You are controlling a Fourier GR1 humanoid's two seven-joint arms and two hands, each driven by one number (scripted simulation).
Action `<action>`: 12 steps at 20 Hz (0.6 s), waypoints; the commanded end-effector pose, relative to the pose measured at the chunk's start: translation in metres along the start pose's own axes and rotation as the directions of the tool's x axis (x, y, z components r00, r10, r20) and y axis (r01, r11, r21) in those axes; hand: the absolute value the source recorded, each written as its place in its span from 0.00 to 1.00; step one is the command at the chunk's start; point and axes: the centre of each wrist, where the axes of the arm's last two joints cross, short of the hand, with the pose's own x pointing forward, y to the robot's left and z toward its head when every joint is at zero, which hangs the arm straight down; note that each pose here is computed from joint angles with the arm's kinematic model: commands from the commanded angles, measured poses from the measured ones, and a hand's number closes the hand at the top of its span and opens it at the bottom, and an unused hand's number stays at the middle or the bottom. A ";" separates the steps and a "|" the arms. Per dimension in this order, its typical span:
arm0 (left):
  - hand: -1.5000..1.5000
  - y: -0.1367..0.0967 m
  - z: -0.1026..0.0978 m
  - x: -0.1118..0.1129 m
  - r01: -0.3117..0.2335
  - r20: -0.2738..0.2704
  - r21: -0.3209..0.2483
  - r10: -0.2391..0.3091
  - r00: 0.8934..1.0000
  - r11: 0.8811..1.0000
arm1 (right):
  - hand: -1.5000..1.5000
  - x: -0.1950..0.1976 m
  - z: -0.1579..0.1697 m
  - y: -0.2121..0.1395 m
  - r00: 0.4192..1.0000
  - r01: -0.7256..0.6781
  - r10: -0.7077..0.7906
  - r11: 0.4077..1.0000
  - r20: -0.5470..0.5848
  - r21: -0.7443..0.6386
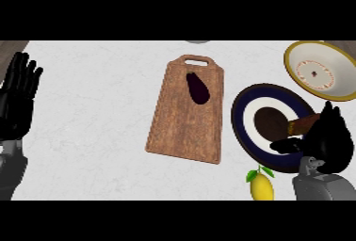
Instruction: Pick the sweet potato from the plate and place it in the bowl
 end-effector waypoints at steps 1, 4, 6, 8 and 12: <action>0.50 0.001 0.016 0.005 0.014 -0.009 0.000 -0.014 1.000 1.000 | 0.00 -0.005 -0.008 -0.010 0.999 0.011 -0.012 1.000 -0.044 -0.024; 0.50 0.002 0.010 -0.001 0.009 -0.003 -0.033 -0.009 1.000 0.999 | 0.00 -0.008 -0.013 0.001 1.000 0.006 -0.007 1.000 -0.028 -0.018; 0.50 -0.004 0.022 -0.006 0.007 0.002 0.004 -0.007 1.000 1.000 | 0.00 0.007 -0.020 0.011 1.000 0.000 0.000 1.000 -0.019 -0.010; 0.50 0.008 -0.006 0.011 0.010 0.006 -0.003 -0.010 1.000 1.000 | 0.00 0.001 -0.009 0.015 1.000 0.007 -0.006 1.000 -0.019 0.006; 0.50 -0.005 -0.010 0.020 0.015 0.018 -0.013 -0.014 1.000 1.000 | 0.00 -0.020 -0.028 0.023 0.998 -0.019 0.021 0.999 -0.056 0.034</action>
